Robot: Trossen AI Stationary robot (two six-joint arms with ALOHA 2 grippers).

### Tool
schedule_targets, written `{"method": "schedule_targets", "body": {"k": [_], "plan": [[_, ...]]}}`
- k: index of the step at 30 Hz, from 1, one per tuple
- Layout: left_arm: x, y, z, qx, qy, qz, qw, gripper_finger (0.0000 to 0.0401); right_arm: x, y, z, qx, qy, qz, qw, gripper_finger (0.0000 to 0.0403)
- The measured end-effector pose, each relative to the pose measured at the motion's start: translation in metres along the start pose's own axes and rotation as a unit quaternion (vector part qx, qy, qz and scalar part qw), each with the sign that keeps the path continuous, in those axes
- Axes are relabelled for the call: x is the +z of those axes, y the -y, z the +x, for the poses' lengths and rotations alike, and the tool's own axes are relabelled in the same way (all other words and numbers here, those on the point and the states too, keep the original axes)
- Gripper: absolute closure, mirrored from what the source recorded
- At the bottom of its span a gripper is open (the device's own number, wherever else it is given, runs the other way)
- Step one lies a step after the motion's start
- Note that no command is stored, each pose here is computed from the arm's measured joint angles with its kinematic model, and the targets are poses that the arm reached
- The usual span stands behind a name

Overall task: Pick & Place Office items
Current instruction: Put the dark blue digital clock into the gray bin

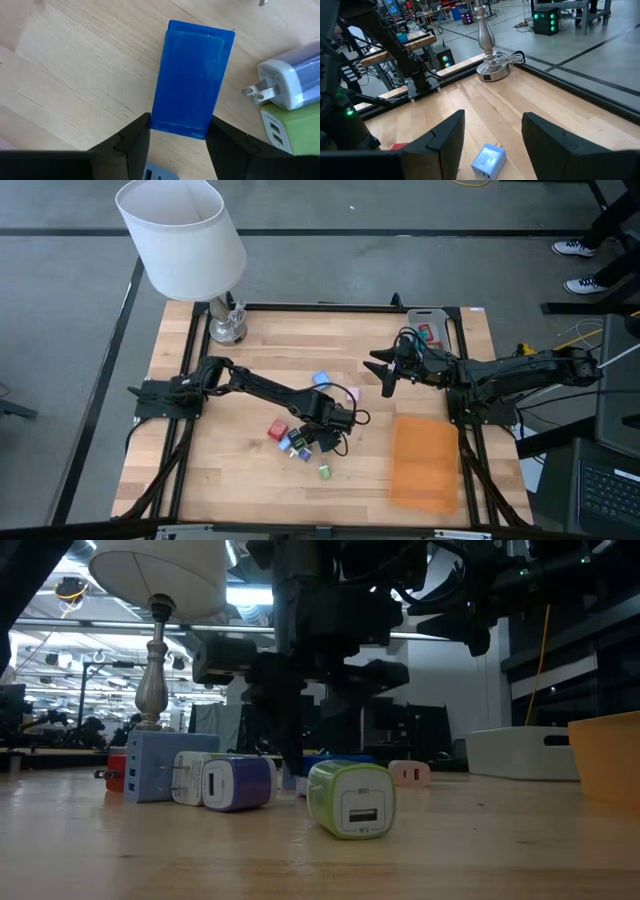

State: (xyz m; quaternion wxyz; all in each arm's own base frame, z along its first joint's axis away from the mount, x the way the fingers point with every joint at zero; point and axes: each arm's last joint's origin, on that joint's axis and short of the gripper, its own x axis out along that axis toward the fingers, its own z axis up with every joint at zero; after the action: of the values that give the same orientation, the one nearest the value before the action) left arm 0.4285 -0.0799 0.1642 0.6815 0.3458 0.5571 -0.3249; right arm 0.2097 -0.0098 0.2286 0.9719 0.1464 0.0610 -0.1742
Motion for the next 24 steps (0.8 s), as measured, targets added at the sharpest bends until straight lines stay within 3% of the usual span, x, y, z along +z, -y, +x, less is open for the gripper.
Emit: {"method": "schedule_targets", "body": {"k": [6, 16, 24], "plan": [[-0.001, 0.0, -0.001, 0.007, -0.01, -0.001, 1.0, 0.0248, 0.0, 0.0, 0.0, 0.0, 0.0, 0.0, 1.0, 0.0207], [-0.001, -0.002, -0.01, 0.031, -0.02, -0.001, 0.999, 0.0245, 0.0, 0.0, 0.0, 0.0, 0.0, -0.001, 1.0, 0.0207], [0.011, -0.014, -0.04, 0.05, 0.012, -0.027, 0.998, 0.0246, 0.0, 0.0, 0.0, 0.0, 0.0, -0.001, 1.0, 0.0207]]}}
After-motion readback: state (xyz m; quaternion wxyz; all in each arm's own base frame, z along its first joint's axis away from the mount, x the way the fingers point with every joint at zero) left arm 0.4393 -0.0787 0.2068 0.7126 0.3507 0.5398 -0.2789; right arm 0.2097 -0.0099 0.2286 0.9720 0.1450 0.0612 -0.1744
